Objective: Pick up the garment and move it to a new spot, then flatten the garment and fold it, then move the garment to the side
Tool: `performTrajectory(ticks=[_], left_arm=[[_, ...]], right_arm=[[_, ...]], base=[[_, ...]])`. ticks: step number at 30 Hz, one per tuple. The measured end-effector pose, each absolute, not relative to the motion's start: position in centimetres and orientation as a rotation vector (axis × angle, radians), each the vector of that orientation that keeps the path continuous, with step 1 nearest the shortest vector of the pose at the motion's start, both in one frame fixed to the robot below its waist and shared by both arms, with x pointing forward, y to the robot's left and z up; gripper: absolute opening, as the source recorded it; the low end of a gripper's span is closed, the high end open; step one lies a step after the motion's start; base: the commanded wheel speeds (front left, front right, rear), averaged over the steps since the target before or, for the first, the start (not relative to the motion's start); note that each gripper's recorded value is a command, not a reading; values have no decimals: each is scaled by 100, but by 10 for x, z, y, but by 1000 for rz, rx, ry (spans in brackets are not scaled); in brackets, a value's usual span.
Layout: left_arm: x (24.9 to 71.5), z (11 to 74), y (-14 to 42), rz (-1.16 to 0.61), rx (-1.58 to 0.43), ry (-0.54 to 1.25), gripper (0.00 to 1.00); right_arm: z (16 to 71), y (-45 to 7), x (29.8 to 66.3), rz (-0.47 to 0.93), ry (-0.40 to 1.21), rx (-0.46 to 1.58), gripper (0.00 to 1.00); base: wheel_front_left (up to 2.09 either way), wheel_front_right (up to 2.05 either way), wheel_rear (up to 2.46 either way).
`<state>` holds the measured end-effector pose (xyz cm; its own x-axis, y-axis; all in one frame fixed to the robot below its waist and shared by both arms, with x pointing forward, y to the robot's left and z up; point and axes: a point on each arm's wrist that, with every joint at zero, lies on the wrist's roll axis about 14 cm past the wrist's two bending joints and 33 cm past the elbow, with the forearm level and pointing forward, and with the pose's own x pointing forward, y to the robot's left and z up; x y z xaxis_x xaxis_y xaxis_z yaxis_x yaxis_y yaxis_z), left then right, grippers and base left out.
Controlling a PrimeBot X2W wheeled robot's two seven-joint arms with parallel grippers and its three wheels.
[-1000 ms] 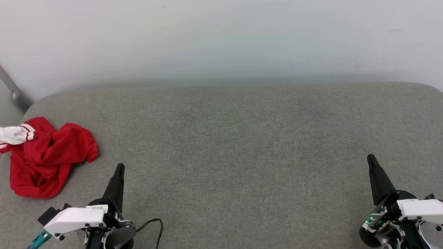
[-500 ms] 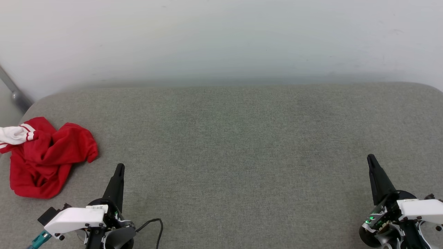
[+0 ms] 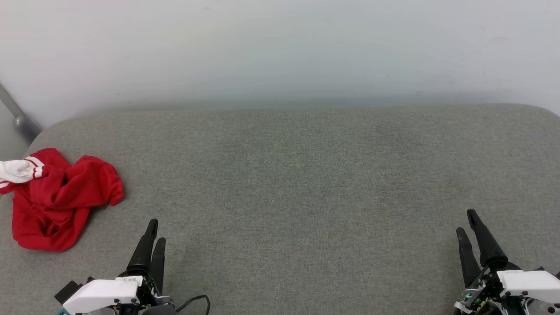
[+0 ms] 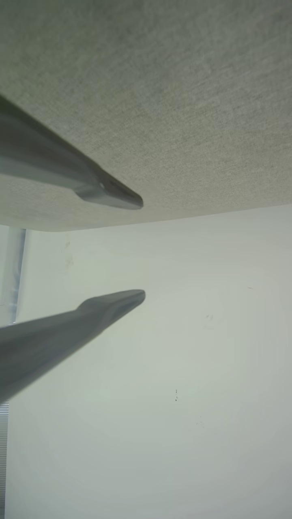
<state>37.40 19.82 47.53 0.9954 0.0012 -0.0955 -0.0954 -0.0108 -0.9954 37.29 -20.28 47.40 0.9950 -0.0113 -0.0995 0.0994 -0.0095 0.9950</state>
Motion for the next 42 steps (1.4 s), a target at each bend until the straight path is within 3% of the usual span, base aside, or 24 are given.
performTrajectory(ticks=[15, 42], left_arm=[[379, 492, 206, 101, -1366, 29, 100], [374, 495, 188, 122, -788, 65, 100]], right_arm=[[481, -217, 370, -123, 12, 1373, 100], [505, -199, 363, -28, -20, 746, 100]], base=[[0, 0, 0], [0, 0, 0]])
